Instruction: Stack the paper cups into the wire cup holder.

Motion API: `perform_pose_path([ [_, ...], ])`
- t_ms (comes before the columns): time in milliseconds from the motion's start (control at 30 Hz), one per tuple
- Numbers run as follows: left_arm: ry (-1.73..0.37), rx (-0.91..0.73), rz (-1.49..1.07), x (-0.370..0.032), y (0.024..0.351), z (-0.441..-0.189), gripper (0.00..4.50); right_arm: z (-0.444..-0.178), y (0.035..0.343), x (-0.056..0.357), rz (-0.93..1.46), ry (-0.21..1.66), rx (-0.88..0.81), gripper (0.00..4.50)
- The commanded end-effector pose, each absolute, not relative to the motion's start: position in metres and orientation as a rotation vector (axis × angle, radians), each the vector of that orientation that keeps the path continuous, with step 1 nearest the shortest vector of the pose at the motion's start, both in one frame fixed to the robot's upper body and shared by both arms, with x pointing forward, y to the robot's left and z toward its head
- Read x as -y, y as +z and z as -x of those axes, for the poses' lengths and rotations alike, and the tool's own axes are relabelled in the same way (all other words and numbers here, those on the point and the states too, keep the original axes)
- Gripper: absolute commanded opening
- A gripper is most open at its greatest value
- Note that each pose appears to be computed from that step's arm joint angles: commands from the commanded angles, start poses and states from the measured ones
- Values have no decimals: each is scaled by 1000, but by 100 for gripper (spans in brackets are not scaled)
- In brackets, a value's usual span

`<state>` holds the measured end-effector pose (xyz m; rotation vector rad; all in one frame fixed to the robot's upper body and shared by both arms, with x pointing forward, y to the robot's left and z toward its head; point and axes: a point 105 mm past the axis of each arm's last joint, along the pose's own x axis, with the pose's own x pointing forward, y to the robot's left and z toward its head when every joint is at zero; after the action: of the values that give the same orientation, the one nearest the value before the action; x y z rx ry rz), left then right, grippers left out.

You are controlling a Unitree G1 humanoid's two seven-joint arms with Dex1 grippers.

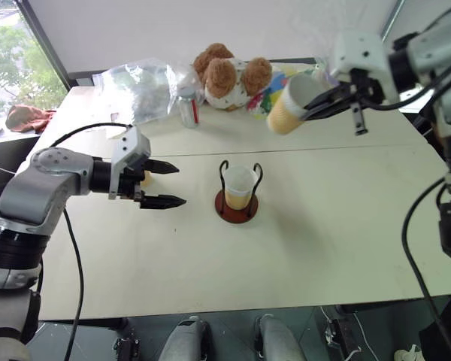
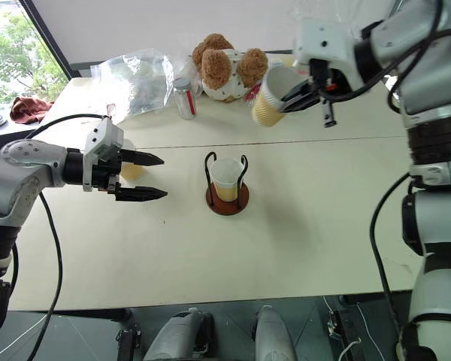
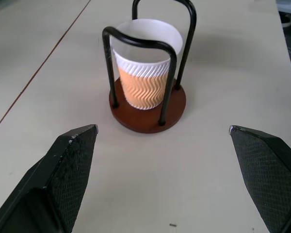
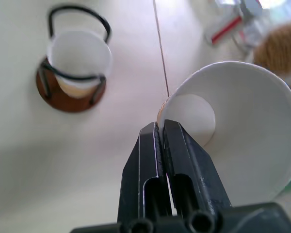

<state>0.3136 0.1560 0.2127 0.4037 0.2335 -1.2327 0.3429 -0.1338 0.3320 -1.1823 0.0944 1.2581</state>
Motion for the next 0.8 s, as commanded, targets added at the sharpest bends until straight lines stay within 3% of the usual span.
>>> perform_pose_path([
  [33,-1237,-164,-430,-150,228,-312,450,-320,339,102,1177,1416,-9,6],
  [300,-1228,-162,-418,-149,227,-306,450,-312,315,85,1213,1542,-42,6],
  [800,-1203,-149,-389,-147,225,-305,450,-328,292,80,1220,1573,-117,6],
])
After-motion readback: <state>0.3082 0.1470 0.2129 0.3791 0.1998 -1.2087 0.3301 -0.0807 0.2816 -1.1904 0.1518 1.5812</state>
